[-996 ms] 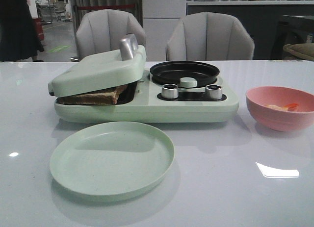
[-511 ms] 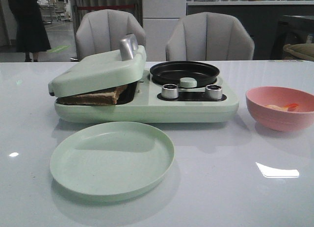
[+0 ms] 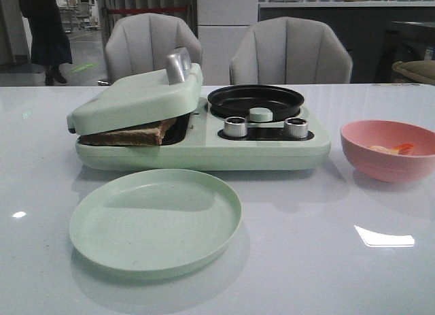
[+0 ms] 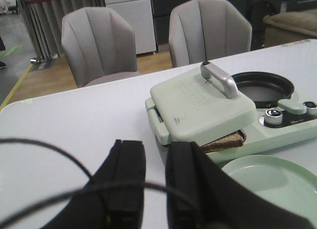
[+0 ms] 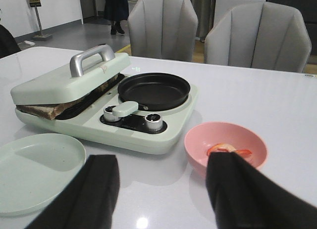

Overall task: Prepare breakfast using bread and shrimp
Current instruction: 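Release the lid handle and withdraw the left gripper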

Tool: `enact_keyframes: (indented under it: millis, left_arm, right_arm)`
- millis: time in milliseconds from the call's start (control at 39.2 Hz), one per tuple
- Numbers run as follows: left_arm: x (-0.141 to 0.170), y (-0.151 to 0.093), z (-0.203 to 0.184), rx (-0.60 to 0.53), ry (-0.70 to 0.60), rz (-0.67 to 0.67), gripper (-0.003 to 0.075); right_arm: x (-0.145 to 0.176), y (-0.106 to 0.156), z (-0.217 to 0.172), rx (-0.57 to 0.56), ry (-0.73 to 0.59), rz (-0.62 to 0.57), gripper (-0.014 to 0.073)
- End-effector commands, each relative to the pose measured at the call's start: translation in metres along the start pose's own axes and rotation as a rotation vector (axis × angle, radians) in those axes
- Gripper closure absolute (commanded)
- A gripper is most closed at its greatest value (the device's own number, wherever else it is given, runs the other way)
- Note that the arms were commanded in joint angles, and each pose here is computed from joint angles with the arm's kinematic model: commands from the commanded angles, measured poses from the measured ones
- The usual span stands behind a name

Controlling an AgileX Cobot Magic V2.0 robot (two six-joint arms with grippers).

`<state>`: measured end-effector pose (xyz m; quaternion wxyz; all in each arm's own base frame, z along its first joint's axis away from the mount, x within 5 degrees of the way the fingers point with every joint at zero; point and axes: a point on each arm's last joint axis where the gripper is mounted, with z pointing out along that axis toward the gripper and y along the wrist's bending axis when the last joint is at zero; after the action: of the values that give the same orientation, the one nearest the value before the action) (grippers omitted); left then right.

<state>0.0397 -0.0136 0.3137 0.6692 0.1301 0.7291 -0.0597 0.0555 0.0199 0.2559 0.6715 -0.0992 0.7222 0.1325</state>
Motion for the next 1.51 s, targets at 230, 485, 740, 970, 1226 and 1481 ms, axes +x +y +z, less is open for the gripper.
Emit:
enact_keyframes:
  millis: [230,485,740,970,1226,1481]
  left_arm:
    - [0.026,-0.004,-0.014,0.001,-0.14,-0.05,0.0514]
    - [0.026,-0.004,-0.014,0.0,-0.145,-0.05,0.0578]
    - [0.026,-0.004,-0.014,-0.001,-0.149,-0.05,0.0606]
    - [0.026,-0.004,-0.014,-0.001,-0.149,-0.05,0.0606]
    - [0.026,-0.004,-0.014,-0.001,-0.149,-0.05,0.0606]
    - [0.026,-0.004,-0.014,-0.001,-0.149,-0.05,0.0606]
  right_arm:
    - [-0.015,0.0,-0.001,0.008,-0.093,-0.006,0.0104]
    - [-0.015,0.0,-0.001,0.008,-0.093,-0.006,0.0104]
    - [-0.015,0.0,-0.001,0.008,-0.093,-0.006,0.0104]
    - [-0.015,0.0,-0.001,0.008,-0.094,-0.006,0.0104]
    - [-0.016,0.0,-0.001,0.008,-0.096,-0.006,0.0104]
    - [-0.02,0.0,-0.002,0.011,-0.145,-0.006,0.0104]
